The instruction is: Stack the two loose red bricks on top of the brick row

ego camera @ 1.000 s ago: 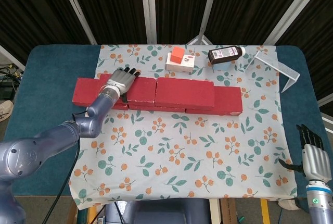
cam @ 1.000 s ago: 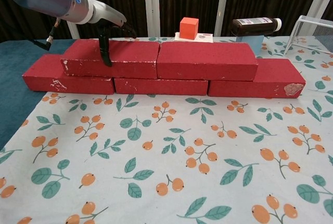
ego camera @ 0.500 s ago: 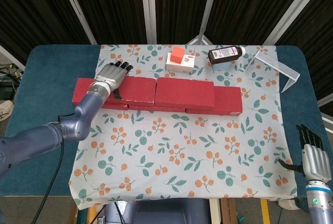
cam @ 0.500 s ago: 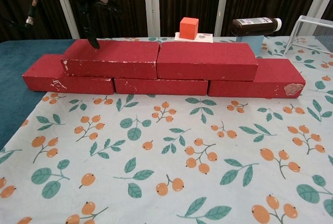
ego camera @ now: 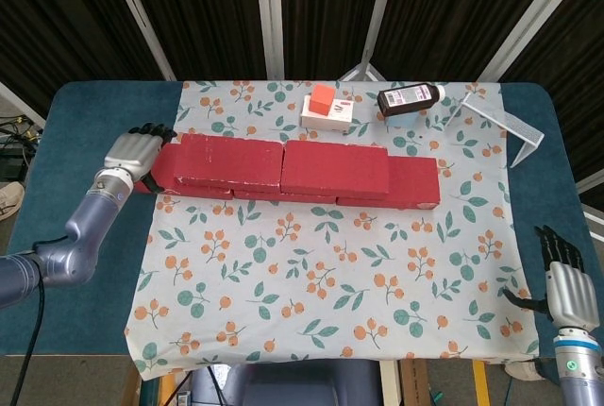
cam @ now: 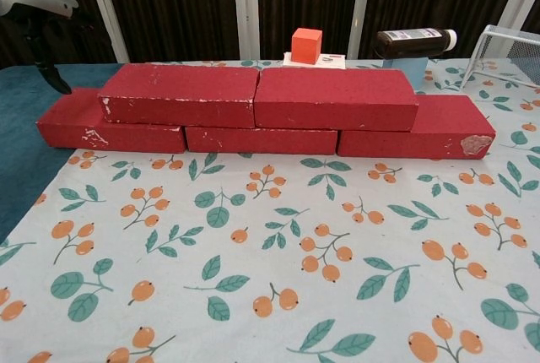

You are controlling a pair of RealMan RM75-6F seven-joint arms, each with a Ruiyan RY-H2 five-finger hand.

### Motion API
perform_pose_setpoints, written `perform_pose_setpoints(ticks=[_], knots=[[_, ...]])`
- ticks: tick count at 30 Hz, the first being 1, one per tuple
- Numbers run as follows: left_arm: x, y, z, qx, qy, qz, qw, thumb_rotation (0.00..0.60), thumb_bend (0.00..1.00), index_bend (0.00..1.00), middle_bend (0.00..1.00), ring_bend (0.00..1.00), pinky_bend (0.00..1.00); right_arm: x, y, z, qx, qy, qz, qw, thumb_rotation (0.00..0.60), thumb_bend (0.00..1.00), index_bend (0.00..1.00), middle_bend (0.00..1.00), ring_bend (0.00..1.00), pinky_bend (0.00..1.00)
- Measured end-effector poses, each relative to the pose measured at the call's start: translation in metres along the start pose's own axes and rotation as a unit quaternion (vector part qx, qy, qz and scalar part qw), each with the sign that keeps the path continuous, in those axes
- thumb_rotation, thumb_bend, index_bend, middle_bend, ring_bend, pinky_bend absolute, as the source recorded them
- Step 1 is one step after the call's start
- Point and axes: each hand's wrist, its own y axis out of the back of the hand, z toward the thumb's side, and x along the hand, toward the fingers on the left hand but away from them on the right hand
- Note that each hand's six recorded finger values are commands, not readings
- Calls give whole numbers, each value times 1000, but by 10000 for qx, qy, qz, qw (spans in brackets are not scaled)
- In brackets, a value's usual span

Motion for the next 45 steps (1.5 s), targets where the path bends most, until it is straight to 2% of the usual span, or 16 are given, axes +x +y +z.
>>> perform_pose_setpoints(ticks=[8,18,45], knots=[[6,-16,-17,-86,63,-122,9999,600,0,200,71,0,101,-1,-3,2,31,6,44,10000,600,55,0,11,0,0],[14,-35,-8,39,-49,-349,9994,600,0,199,81,0,101,-2,-5,1,35,-7,68,10000,600,54,0,11,0,0],[16,-40,-4,16,-5,-470,9989,600,0,199,88,0,100,-1,-3,1,-11,12,68,10000,600,55,0,11,0,0]])
